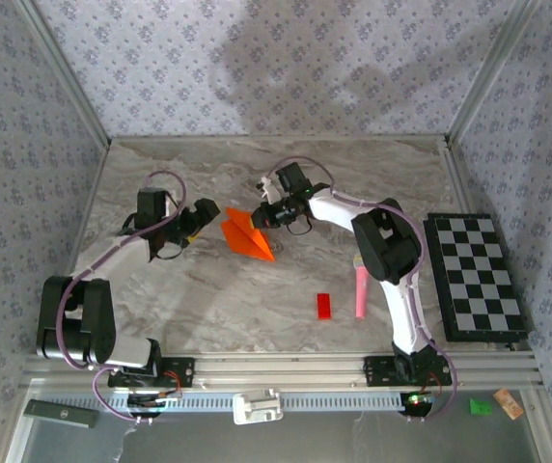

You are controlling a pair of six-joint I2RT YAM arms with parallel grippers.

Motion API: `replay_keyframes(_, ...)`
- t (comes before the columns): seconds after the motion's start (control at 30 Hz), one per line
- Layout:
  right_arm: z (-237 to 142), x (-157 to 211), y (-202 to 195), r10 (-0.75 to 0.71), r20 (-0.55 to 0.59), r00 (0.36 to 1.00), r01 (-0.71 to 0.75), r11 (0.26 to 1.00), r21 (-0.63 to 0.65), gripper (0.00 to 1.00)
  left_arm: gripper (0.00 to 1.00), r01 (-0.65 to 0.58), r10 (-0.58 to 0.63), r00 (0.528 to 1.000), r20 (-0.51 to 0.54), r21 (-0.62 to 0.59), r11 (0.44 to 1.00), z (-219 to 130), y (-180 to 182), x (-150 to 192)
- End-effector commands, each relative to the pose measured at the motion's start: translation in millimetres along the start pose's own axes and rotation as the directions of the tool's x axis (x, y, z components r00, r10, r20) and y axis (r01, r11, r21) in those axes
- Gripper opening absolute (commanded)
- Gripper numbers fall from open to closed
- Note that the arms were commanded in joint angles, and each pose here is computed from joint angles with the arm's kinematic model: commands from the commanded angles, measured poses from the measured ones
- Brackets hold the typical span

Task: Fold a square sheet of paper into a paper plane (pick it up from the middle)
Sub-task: Pick up the paper from the center of the table, then turn over the paper at the center of the table.

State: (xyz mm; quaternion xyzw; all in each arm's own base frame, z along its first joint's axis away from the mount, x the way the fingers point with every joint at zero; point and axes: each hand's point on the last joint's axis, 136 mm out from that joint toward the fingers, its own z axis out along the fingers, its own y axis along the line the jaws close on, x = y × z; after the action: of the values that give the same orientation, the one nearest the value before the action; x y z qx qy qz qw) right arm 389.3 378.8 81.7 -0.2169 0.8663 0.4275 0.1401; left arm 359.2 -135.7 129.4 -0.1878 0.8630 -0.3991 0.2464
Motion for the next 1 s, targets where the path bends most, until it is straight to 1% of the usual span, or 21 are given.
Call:
replay_keyframes(0.0,-34,-33,44,-0.002,0.115,0.993,0.015,0.993,-0.121,0.02,0.96,-0.006,0.009,1.000,-0.017,0.179,0.984,-3,-38,4)
replay_keyframes(0.07,-45,-40,54,0.021,0.151,0.988,0.003,0.988,-0.156,0.02,0.94,-0.010,0.017,0.999,-0.031,0.222,0.975,-1,-51,10)
replay_keyframes(0.2,-65,-53,73,0.046,0.221,0.974,0.005,0.974,-0.227,0.02,0.92,-0.050,0.073,0.995,-0.065,0.308,0.950,5,-86,25)
replay_keyframes(0.23,-69,-55,77,0.073,0.225,0.972,-0.017,0.970,-0.243,0.02,0.91,-0.058,0.086,0.994,-0.073,0.324,0.944,7,-94,29)
replay_keyframes(0.37,-85,-62,93,0.100,0.262,0.960,-0.017,0.953,-0.302,0.02,0.86,-0.065,0.100,0.992,-0.074,0.375,0.925,12,-116,32)
replay_keyframes(0.53,-97,-67,104,0.139,0.279,0.950,-0.028,0.929,-0.368,0.02,0.76,-0.068,0.104,0.993,-0.058,0.436,0.897,12,-134,28)
replay_keyframes(0.67,-100,-68,106,0.164,0.278,0.947,-0.041,0.916,-0.399,0.02,0.66,-0.094,0.128,0.991,-0.043,0.456,0.885,10,-141,27)
replay_keyframes(0.97,-104,-71,106,0.201,0.282,0.938,-0.059,0.896,-0.440,0.02,0.57,-0.083,0.130,0.990,-0.059,0.503,0.860,14,-150,30)
